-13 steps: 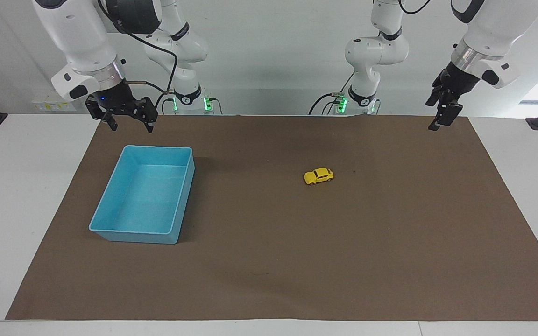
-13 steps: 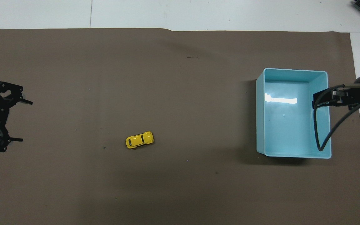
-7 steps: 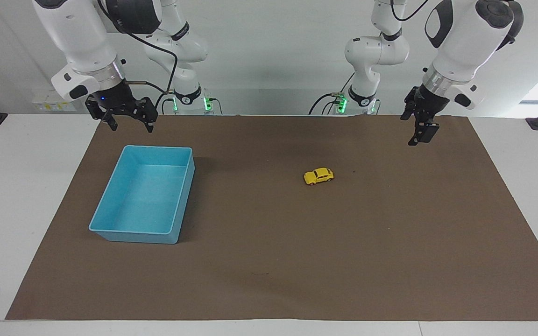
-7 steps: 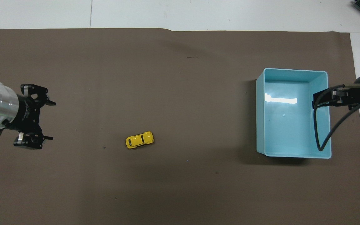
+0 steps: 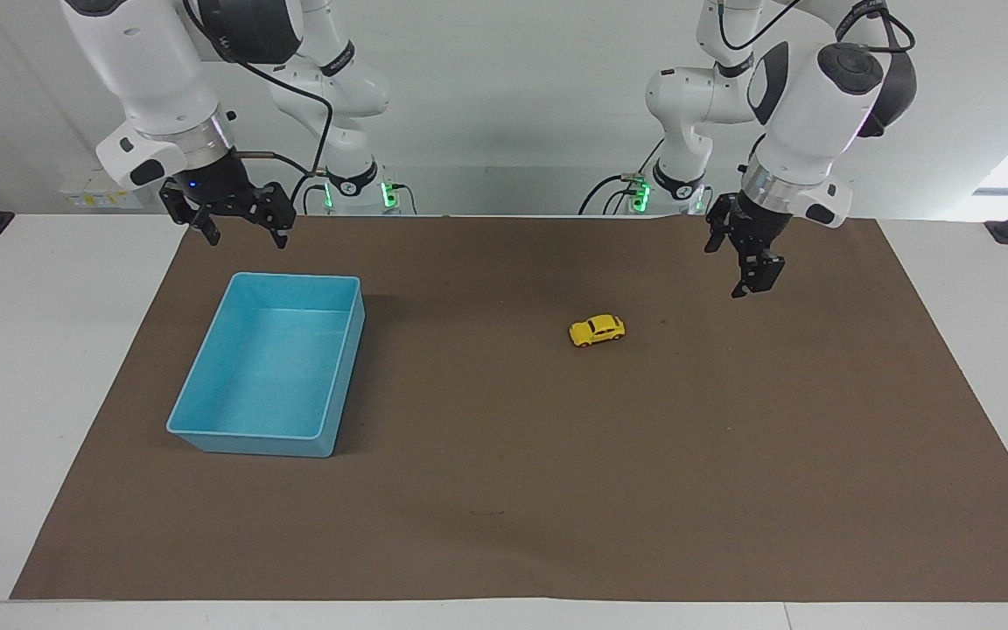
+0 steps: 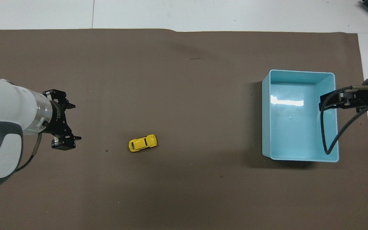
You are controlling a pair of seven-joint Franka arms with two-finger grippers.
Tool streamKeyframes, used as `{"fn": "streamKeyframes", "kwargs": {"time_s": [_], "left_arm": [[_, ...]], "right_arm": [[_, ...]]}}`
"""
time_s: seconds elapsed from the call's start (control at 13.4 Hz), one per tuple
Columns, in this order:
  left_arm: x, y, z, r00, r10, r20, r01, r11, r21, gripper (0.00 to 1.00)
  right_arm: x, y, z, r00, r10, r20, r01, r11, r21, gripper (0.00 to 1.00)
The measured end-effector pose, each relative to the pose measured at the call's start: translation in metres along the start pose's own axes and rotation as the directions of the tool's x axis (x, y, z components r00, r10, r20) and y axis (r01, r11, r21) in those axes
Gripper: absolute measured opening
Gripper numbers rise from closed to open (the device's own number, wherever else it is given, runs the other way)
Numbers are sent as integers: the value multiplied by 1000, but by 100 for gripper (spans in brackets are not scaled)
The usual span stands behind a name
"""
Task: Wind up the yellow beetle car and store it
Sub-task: 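Move the left gripper over the yellow beetle car and lower it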
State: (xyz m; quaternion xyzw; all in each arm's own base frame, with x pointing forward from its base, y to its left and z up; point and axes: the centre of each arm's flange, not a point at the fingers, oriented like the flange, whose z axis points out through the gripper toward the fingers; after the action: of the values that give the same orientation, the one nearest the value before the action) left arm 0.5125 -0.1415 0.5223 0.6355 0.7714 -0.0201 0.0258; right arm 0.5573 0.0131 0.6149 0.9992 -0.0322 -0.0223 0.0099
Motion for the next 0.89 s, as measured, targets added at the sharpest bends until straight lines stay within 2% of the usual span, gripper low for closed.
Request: {"fn": "streamKeyframes", "kwargs": {"time_s": [0.3, 0.6, 0.74, 0.89], "left_arm": [[-43, -7, 29, 996, -82, 18, 82, 997, -10, 100], [-71, -25, 64, 995, -91, 29, 90, 995, 28, 100], [-85, -37, 93, 997, -81, 14, 80, 995, 55, 100], [-101, -49, 125, 995, -95, 11, 94, 994, 55, 100]], "right_arm": [[0, 0, 0, 1000, 0, 0, 0, 1000, 0, 100], [0, 0, 0, 1000, 0, 0, 0, 1000, 0, 100], [0, 0, 0, 1000, 0, 0, 0, 1000, 0, 100], [0, 0, 0, 1000, 0, 0, 0, 1000, 0, 100]]}}
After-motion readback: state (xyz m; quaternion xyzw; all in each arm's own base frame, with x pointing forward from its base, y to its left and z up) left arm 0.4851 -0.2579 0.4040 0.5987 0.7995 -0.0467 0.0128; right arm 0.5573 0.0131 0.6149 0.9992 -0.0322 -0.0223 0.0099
